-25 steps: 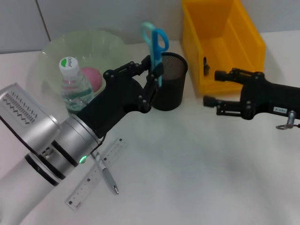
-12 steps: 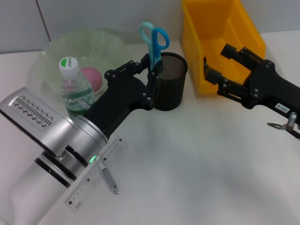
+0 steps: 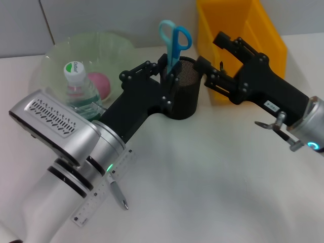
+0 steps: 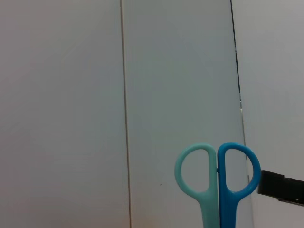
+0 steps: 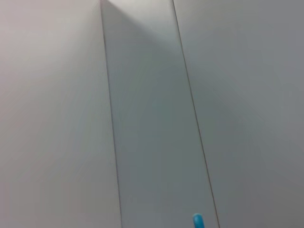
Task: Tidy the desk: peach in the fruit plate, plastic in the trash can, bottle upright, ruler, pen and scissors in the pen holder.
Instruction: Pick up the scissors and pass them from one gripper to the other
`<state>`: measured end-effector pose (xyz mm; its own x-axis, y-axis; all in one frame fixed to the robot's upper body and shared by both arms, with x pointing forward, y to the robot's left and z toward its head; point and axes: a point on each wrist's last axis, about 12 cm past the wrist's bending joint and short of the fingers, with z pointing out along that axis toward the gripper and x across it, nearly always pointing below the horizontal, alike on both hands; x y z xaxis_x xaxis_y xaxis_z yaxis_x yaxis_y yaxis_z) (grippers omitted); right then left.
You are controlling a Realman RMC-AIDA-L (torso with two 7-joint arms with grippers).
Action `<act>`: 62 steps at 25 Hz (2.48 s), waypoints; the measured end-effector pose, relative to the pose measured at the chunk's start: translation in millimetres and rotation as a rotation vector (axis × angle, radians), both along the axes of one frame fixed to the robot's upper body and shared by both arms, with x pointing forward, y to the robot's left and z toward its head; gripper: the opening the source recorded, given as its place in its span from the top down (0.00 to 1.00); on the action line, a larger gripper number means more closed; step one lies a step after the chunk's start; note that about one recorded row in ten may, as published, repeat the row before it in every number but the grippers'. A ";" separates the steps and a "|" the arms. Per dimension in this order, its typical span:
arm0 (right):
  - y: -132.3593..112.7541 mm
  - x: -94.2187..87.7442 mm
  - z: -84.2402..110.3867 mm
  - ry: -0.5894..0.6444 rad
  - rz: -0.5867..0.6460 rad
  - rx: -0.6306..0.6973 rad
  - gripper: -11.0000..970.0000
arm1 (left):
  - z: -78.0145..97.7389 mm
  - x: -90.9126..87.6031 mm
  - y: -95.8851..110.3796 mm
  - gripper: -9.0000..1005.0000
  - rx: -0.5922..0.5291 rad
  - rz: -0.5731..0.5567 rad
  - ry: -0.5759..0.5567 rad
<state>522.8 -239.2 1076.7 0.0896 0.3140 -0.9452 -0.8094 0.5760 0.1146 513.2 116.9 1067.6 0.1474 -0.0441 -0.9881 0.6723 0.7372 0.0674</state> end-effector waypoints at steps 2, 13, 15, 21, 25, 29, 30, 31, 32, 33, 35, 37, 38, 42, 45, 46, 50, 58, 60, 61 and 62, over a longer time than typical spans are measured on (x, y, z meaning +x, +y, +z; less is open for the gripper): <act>4.9 2.1 0.1 -0.005 -0.006 0.005 0.15 | 0.9 0.4 -1.6 0.77 0.004 -0.002 -0.005; 31.2 5.6 -5.3 -0.037 -0.095 0.008 0.15 | 0.9 6.2 -5.4 0.76 0.025 -0.002 0.016; 34.0 6.5 -6.0 -0.037 -0.116 0.009 0.15 | 0.7 7.3 -4.6 0.76 0.025 0.009 0.020; 47.8 6.7 -7.8 -0.047 -0.146 -0.008 0.15 | 1.2 7.9 -5.7 0.75 0.036 0.026 0.014; 55.0 5.8 -7.9 -0.064 -0.166 -0.019 0.15 | 0.9 7.2 -6.5 0.75 0.038 0.023 0.014; 56.2 6.1 -7.9 -0.064 -0.165 -0.022 0.15 | 0.5 6.6 -6.6 0.74 0.039 0.021 0.015; 56.1 6.1 -8.0 -0.062 -0.166 -0.021 0.15 | 0.4 6.5 -6.5 0.74 0.039 0.022 0.015; 55.7 6.6 -7.9 -0.061 -0.170 -0.020 0.15 | 0.1 6.4 -6.3 0.74 0.040 0.022 0.016; 55.7 6.6 -7.9 -0.061 -0.170 -0.020 0.15 | -0.1 6.3 -6.3 0.74 0.041 0.022 0.016; 55.3 6.9 -7.7 -0.061 -0.173 -0.019 0.15 | -0.2 6.3 -6.2 0.74 0.041 0.022 0.016; 55.2 7.3 -7.6 -0.061 -0.177 -0.019 0.17 | -0.3 6.1 -6.1 0.73 0.042 0.022 0.016; 55.4 7.3 -7.6 -0.062 -0.177 -0.020 0.20 | -0.3 5.7 -6.3 0.73 0.042 0.020 0.015; 55.4 7.3 -7.7 -0.062 -0.176 -0.020 0.21 | -0.3 5.6 -6.4 0.73 0.042 0.019 0.015; 55.8 7.7 -8.4 -0.056 -0.177 -0.026 0.35 | -0.3 5.3 -6.5 0.73 0.043 0.018 0.013; 57.0 8.9 -9.3 -0.048 -0.177 -0.034 0.46 | -0.2 4.9 -6.4 0.72 0.041 0.018 0.011; 57.2 9.2 -9.4 -0.046 -0.176 -0.036 0.51 | -0.2 4.8 -6.4 0.72 0.041 0.017 0.011; 57.9 9.6 -9.2 -0.046 -0.174 -0.036 0.66 | -0.2 4.5 -6.5 0.72 0.041 0.016 0.011; 59.8 11.1 -9.5 -0.039 -0.172 -0.043 0.69 | -0.7 3.7 -6.9 0.71 0.048 0.014 0.006; 60.1 11.0 -9.6 -0.039 -0.171 -0.043 0.69 | -1.0 3.3 -6.9 0.70 0.051 0.013 0.004; 60.3 11.1 -9.5 -0.040 -0.171 -0.044 0.70 | -1.1 3.1 -6.9 0.70 0.051 0.013 0.004; 60.4 11.2 -9.4 -0.040 -0.171 -0.044 0.71 | -1.1 2.9 -7.0 0.70 0.051 0.012 0.004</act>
